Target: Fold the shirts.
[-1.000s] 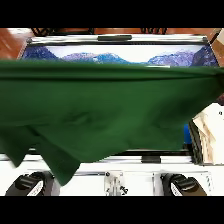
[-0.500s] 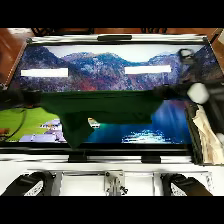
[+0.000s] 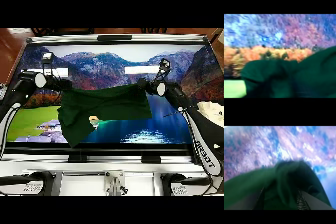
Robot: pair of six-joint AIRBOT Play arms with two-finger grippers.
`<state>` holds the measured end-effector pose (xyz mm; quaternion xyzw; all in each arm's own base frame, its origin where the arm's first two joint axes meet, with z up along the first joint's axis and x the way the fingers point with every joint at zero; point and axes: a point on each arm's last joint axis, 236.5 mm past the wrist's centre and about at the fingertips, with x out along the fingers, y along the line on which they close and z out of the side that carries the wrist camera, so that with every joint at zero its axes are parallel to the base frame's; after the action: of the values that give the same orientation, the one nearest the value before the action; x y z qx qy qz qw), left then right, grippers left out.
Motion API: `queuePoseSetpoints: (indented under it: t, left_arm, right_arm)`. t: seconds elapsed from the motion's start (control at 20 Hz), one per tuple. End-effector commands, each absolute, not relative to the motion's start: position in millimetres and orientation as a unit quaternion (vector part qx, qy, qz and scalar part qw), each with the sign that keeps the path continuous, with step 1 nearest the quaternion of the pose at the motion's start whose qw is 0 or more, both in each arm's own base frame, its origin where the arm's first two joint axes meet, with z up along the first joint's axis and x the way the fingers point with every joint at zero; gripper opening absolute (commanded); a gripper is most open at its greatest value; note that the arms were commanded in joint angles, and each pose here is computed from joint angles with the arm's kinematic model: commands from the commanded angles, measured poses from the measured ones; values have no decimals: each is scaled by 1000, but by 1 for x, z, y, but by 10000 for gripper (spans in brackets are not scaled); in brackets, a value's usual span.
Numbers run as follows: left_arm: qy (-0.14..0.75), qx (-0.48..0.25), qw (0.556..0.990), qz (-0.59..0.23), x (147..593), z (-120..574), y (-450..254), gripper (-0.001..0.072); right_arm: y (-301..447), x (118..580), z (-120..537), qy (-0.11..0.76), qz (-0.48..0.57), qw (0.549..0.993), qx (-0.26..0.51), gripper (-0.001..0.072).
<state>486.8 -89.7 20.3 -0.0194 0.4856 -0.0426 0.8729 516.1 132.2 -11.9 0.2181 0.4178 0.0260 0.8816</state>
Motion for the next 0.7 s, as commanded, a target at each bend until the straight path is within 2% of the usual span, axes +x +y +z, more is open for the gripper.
queuePoseSetpoints:
  t: [0.0, 0.1, 0.15, 0.2, 0.3, 0.45, 0.55, 0.65]
  left_arm:
    - [555, 11, 832, -13, 472, 5, -67, 617]
    - [617, 95, 781, -23, 442, 17, -26, 594]
    - [652, 100, 751, -21, 423, 21, -8, 593]
    - [691, 77, 719, -3, 399, 22, 11, 595]
    - [748, -16, 663, -23, 356, 17, 13, 595]
    - [747, -167, 638, -81, 323, 9, -12, 595]
    - [746, -209, 626, -87, 294, -15, -20, 597]
    - [750, -215, 617, -103, 266, -43, -30, 598]
  right_arm:
    - [123, 506, -7, 448, 37, 874, 184, 506]
    - [87, 486, 15, 482, 40, 868, 114, 505]
    - [62, 473, 22, 504, 25, 857, 101, 506]
    - [36, 456, 25, 531, 4, 840, 110, 505]
    - [5, 418, 22, 589, -7, 795, 148, 506]
    - [-12, 375, 17, 651, 27, 742, 159, 505]
    - [-20, 369, 17, 658, 31, 736, 155, 505]
    - [-24, 376, 18, 646, 26, 746, 157, 505]
